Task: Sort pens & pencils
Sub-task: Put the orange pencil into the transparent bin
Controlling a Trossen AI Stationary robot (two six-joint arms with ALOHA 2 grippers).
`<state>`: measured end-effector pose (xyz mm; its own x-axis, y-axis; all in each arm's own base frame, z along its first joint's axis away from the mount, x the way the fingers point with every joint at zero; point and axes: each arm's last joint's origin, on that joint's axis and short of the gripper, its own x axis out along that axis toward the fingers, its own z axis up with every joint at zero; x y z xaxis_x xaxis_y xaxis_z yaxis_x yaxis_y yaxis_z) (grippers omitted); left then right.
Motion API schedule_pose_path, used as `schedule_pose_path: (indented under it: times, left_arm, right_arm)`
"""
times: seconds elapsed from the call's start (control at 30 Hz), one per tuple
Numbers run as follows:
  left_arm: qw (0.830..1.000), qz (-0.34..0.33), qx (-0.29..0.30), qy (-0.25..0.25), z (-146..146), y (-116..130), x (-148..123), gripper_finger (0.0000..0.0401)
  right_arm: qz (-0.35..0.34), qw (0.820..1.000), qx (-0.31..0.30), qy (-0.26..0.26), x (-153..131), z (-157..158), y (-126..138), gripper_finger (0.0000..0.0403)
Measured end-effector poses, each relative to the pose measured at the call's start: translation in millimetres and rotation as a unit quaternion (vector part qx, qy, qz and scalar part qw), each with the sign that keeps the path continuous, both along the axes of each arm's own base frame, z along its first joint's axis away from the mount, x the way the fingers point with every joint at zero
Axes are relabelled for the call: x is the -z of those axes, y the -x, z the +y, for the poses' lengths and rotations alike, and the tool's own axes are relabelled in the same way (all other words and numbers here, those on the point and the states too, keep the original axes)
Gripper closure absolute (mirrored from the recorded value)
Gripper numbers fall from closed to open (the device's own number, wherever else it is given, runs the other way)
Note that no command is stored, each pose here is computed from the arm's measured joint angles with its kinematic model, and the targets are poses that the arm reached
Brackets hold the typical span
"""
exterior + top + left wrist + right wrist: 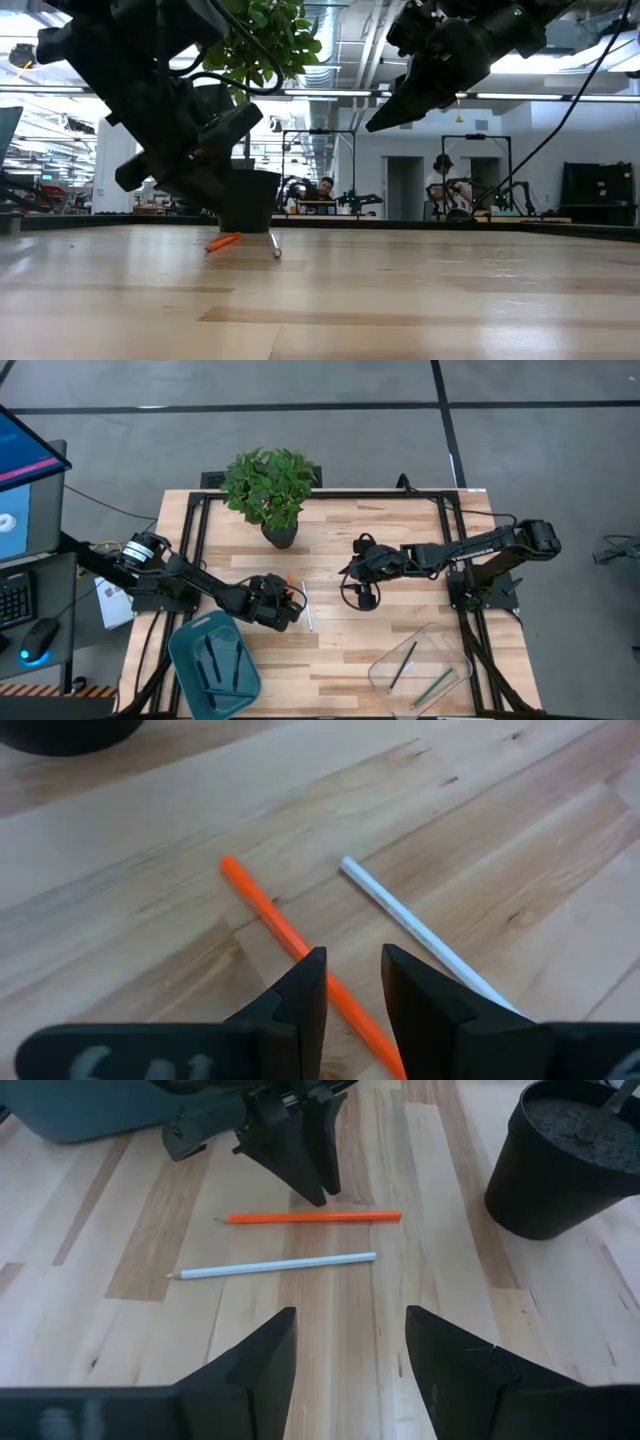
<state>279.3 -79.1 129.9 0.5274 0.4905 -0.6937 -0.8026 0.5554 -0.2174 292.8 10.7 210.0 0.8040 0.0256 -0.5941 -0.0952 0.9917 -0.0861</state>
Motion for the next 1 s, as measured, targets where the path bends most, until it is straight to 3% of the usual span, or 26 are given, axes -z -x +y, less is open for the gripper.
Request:
schedule_pose_path:
  times: [0.6,0.83,1.0]
  left_arm:
    - [1.0,0.012,-0.008,0.017,6.2,-0.6,1.9,0.0312]
    - [0.999,0.037,-0.013,0.027,14.9,-9.3,23.8,0.0312]
    - [0.999,0.05,-0.011,0.016,14.4,-12.8,24.2,0.0312]
  right_arm:
    - [-0.019,1.0,0.0,-0.001,-3.0,0.1,-2.1,0.0194]
    - [-0.02,1.0,0.0,-0.001,-3.2,0.3,-2.3,0.0194]
    - [-0.019,1.0,0.0,-0.001,-2.9,0.3,-2.1,0.0193]
